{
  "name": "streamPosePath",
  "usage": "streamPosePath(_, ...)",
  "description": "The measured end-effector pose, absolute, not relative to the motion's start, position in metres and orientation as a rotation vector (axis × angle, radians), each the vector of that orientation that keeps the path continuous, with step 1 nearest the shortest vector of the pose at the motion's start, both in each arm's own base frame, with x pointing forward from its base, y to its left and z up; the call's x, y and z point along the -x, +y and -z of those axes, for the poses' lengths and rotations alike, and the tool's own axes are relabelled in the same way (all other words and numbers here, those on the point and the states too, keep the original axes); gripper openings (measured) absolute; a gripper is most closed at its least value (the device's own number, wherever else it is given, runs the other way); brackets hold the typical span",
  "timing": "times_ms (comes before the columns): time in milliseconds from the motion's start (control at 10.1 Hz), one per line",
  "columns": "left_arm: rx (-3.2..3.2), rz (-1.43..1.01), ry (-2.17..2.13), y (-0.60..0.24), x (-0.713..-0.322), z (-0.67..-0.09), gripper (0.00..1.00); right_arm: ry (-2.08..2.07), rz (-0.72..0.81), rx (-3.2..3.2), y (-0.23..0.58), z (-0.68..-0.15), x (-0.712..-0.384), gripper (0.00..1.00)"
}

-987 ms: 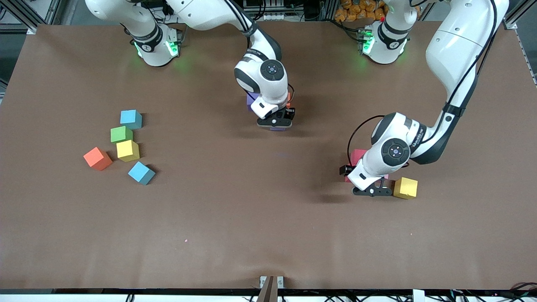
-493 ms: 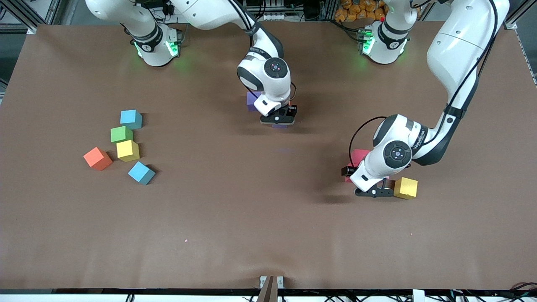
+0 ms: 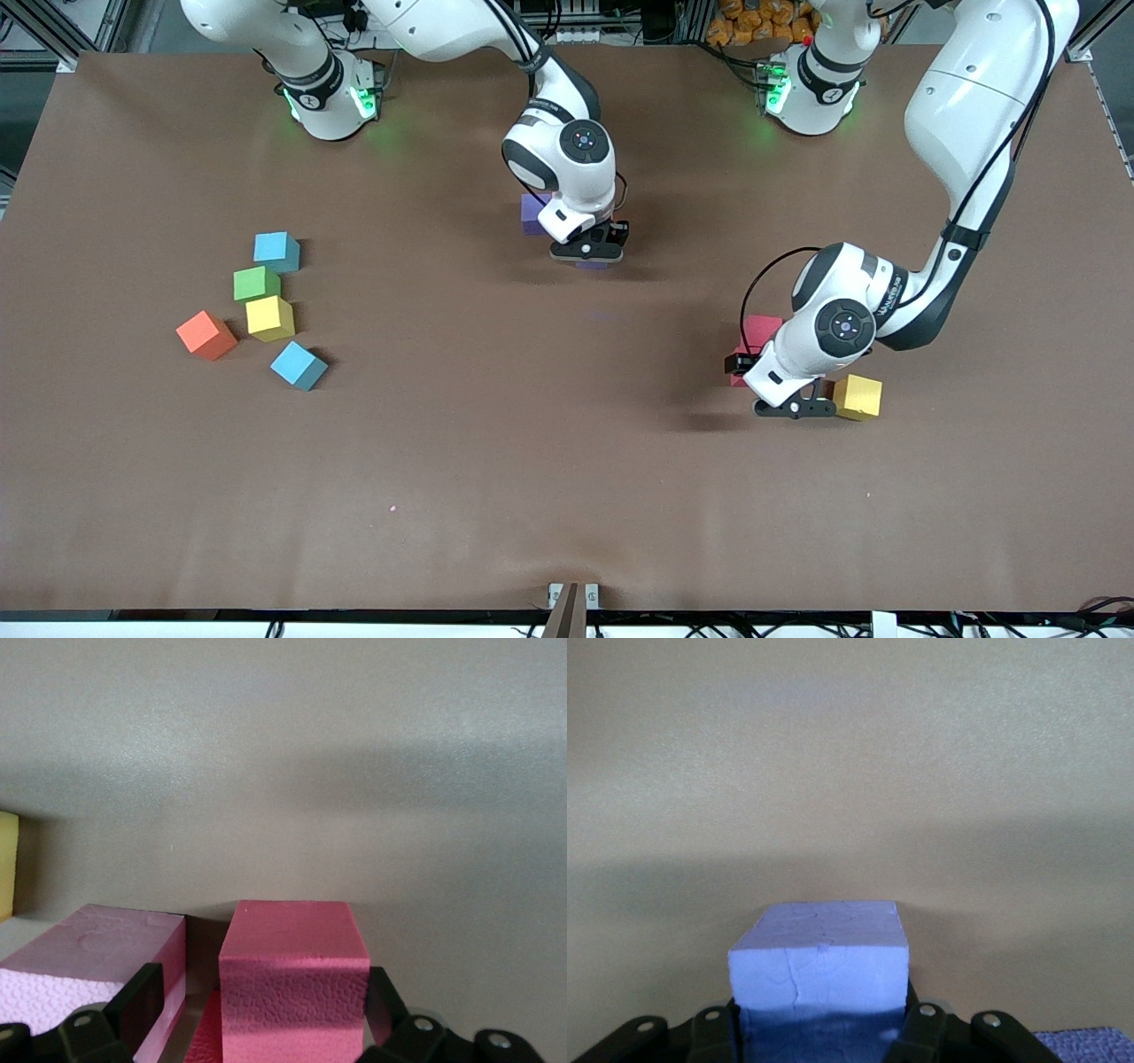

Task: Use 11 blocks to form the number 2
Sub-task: 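Grasp the magenta cube with the left gripper while the right gripper places blue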

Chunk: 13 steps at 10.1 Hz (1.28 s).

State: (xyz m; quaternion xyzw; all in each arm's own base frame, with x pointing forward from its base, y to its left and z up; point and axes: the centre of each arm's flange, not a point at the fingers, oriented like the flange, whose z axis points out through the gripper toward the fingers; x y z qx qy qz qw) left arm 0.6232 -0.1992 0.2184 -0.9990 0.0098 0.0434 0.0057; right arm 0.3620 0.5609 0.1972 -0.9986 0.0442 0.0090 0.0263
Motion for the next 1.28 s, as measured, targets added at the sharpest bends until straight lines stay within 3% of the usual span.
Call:
streamPosePath(987, 3.128, -0.158, 0.035, -0.201, -0.621, -0.21, 0.98, 0.132, -0.027, 3.084, 0.565, -0.196, -0.359, 0.58)
streamPosePath(1086, 3.128, -0.162, 0.036, -0.202, -0.62, -0.208, 0.94, 0.133, -0.028, 3.084, 0.565, -0.196, -0.359, 0.59)
streamPosePath(1184, 3.128, -0.168, 0.038, -0.203, -0.62, -0.206, 0.91, 0.133, -0.029, 3.086, 0.565, -0.195, -0.359, 0.67)
streamPosePath(1283, 3.129, -0.173, 0.039, -0.203, -0.619, -0.204, 0.76, 0.132, -0.032, 3.089, 0.565, -0.193, -0.358, 0.7)
